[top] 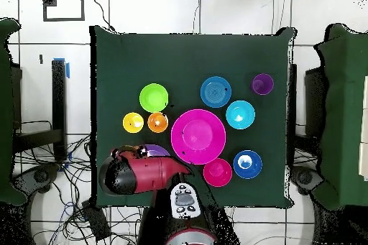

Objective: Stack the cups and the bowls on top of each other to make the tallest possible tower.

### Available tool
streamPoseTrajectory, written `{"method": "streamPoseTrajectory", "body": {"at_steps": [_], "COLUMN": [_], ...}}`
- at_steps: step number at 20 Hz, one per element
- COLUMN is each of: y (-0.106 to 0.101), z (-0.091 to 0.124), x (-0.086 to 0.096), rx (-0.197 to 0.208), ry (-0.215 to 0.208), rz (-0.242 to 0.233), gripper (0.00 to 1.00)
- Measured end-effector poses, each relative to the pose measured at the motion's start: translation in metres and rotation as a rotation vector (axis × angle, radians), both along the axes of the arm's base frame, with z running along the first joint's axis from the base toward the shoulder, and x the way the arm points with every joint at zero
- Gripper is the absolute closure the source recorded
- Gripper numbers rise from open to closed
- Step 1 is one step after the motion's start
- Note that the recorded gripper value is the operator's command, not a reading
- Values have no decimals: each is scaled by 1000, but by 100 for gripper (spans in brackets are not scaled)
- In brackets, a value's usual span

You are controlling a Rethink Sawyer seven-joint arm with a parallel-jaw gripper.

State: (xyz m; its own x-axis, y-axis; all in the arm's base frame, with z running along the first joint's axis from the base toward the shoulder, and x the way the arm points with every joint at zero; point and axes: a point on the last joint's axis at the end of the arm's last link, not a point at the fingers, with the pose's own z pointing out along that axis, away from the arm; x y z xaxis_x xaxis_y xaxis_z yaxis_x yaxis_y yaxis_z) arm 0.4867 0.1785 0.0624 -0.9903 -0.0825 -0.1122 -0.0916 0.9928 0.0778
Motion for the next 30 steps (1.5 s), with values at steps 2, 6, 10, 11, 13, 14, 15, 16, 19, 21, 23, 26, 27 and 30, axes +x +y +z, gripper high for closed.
{"method": "streamPoseTrajectory", "body": {"at_steps": [2,6,10,11,13,14,15,16,19,21,23,26,27,30], "y": [0,1,3,4,5,6,6,6,4,3,3,7,8,14], "z": [-5,-9,-16,-17,-19,-20,-20,-20,-20,-20,-20,-20,-20,-20], "x": [-3,-5,-9,-10,-12,-12,-13,-14,-14,-14,-15,-16,-16,-18], "rx": [2,2,-5,-9,-13,-15,-18,-21,-29,-34,-39,-45,-46,-49], "ry": [12,22,33,36,38,39,40,40,39,38,37,34,33,29], "rz": [-6,-7,-1,3,7,9,11,11,10,10,12,20,23,37], "gripper": [0,0,0,0,0,0,0,0,0,0,0,0,0,0]}}
